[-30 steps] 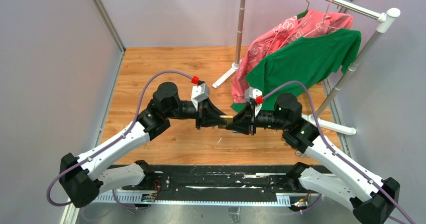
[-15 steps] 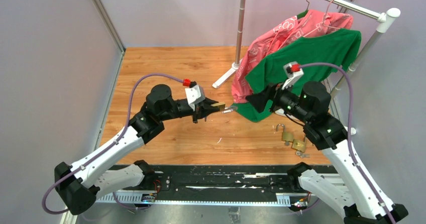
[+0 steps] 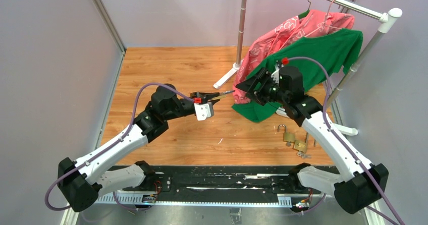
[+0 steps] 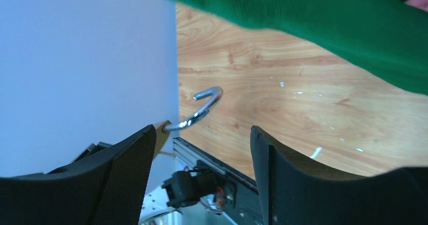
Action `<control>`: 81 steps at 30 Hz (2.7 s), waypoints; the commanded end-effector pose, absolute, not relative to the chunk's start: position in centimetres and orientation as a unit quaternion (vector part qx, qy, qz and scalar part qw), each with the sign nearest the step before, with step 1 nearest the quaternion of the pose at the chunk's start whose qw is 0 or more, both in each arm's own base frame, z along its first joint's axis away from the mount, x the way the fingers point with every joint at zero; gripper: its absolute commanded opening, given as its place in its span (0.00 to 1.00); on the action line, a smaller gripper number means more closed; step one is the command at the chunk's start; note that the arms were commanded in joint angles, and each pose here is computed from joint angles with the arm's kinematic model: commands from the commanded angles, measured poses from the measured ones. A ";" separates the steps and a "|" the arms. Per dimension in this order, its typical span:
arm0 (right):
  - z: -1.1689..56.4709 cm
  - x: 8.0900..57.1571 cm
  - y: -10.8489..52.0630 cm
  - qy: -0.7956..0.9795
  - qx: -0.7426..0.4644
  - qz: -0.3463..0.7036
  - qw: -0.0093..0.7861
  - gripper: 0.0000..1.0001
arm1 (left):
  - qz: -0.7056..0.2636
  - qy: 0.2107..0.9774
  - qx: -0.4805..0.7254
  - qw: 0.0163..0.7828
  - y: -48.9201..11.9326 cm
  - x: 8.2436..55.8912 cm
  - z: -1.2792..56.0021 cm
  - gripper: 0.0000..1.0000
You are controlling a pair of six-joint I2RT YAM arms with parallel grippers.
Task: Lock with the key
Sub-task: Lock the lock.
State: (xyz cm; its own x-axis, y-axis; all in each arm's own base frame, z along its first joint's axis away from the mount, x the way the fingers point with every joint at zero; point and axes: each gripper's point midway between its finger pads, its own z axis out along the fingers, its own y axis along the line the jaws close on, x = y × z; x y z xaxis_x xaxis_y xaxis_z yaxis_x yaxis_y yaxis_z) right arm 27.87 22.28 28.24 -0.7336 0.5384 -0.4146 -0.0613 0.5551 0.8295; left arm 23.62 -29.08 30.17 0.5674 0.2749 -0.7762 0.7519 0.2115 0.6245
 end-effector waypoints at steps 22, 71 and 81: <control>32.0 29.1 28.2 0.777 0.095 0.559 0.273 0.38 | -0.157 0.334 0.579 0.727 -30.2 22.9 36.9 0.00; 37.7 10.0 23.4 0.475 -0.485 0.517 0.522 0.00 | -0.505 0.481 0.501 0.512 -31.7 16.5 36.9 0.00; 37.0 8.5 22.0 0.427 -0.527 0.459 0.575 0.00 | -0.503 0.440 0.562 0.487 -32.8 16.3 35.8 0.00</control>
State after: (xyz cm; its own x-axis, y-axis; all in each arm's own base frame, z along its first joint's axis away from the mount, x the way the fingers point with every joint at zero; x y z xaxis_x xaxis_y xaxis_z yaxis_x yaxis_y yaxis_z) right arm 11.44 22.30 36.18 0.0869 0.0584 -0.9945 -0.9894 0.1220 -0.0792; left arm 13.91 -32.22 36.16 0.0444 -0.0205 -0.9988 0.9780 -0.2029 0.0476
